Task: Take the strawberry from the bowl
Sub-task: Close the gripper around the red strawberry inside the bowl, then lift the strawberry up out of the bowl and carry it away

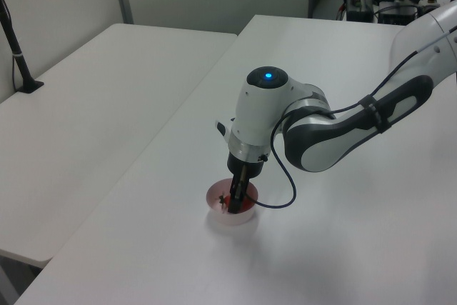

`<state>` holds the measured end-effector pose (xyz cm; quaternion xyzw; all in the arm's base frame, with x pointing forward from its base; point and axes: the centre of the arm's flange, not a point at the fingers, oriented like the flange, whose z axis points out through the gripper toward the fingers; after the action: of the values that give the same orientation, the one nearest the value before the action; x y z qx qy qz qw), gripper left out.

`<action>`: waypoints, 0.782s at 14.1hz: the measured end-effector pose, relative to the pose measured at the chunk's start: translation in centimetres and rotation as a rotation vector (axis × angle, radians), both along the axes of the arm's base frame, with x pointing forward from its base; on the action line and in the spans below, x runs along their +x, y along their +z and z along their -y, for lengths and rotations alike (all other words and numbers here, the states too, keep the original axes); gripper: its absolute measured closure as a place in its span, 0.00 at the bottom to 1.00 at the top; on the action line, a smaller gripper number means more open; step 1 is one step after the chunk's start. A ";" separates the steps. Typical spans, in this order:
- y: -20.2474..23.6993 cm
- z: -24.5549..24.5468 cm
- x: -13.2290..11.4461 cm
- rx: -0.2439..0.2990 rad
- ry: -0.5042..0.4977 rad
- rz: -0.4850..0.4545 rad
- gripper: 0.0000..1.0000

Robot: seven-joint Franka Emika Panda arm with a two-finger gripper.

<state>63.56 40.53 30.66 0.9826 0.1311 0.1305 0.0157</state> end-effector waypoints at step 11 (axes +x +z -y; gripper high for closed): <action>3.8 -0.6 0.5 0.039 0.007 0.050 0.59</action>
<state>64.10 41.14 34.41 0.9787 0.1316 0.1578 -0.0006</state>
